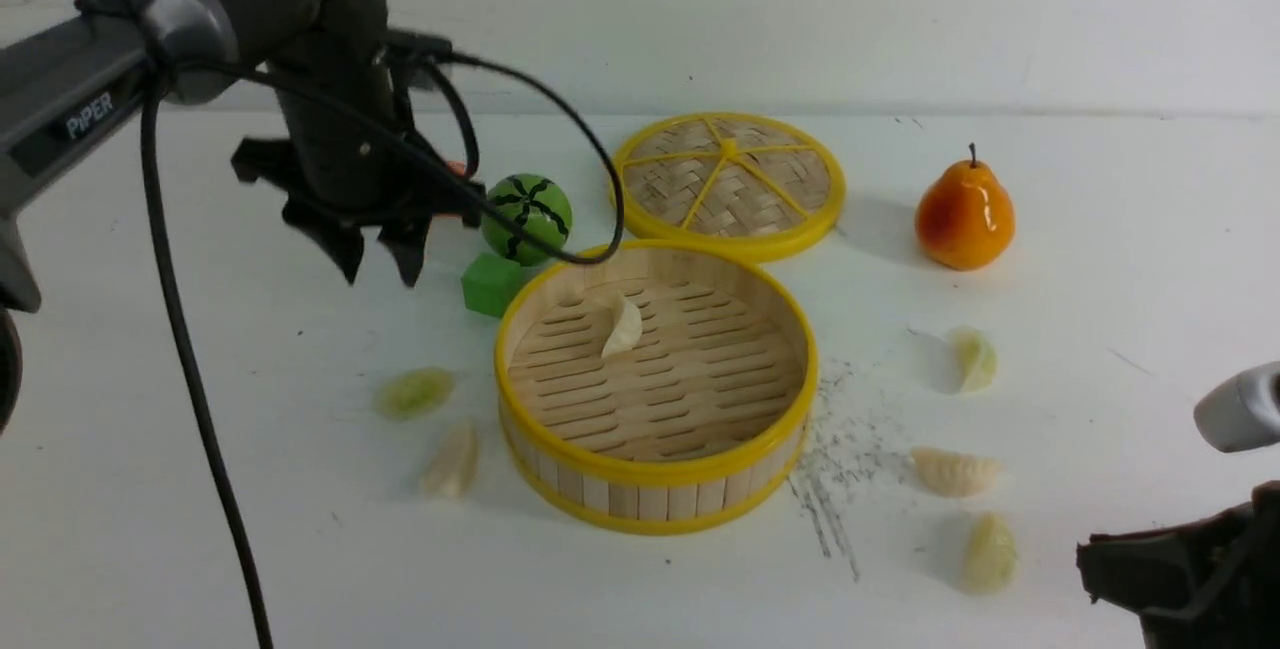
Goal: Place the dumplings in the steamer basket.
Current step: Use the left arm to grab a dumpling
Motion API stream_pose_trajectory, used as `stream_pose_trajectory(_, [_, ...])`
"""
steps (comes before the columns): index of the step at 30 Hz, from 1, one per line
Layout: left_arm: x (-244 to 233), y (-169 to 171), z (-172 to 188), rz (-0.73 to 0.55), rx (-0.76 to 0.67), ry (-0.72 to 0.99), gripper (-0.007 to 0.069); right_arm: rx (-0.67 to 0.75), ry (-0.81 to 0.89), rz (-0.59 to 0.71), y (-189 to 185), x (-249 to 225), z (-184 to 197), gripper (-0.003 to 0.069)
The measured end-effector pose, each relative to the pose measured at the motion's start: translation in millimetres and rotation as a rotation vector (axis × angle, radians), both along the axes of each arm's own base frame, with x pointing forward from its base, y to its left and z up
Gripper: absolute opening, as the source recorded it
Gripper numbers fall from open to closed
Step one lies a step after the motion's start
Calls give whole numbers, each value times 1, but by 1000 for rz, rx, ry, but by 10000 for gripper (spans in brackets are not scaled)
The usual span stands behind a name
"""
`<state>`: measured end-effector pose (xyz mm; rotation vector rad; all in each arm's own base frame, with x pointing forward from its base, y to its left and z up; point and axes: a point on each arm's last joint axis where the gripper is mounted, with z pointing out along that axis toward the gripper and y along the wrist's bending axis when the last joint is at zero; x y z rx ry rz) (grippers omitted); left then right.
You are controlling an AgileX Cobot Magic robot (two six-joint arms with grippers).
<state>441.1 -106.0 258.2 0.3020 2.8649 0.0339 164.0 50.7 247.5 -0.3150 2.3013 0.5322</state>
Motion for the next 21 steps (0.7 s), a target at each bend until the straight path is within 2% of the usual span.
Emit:
stream_pose_trajectory(3, [5,1,-33,-56,-38,88,326,0,0,0,0,0,0,52])
stream_pose_trajectory(7, [15,-3,-62,-72,-51,101,325,-1,-1,1,0,0,0,55])
stream_pose_trajectory(15, [20,-3,-81,-79,-35,120,314,1,-4,-3,0,0,0,63])
stream_pose_trajectory(17, [20,-3,-82,-79,-34,122,283,1,-4,-4,0,0,0,64])
stream_pose_trajectory(21, [19,-3,-81,-50,-41,129,158,-1,-8,-7,0,1,0,69])
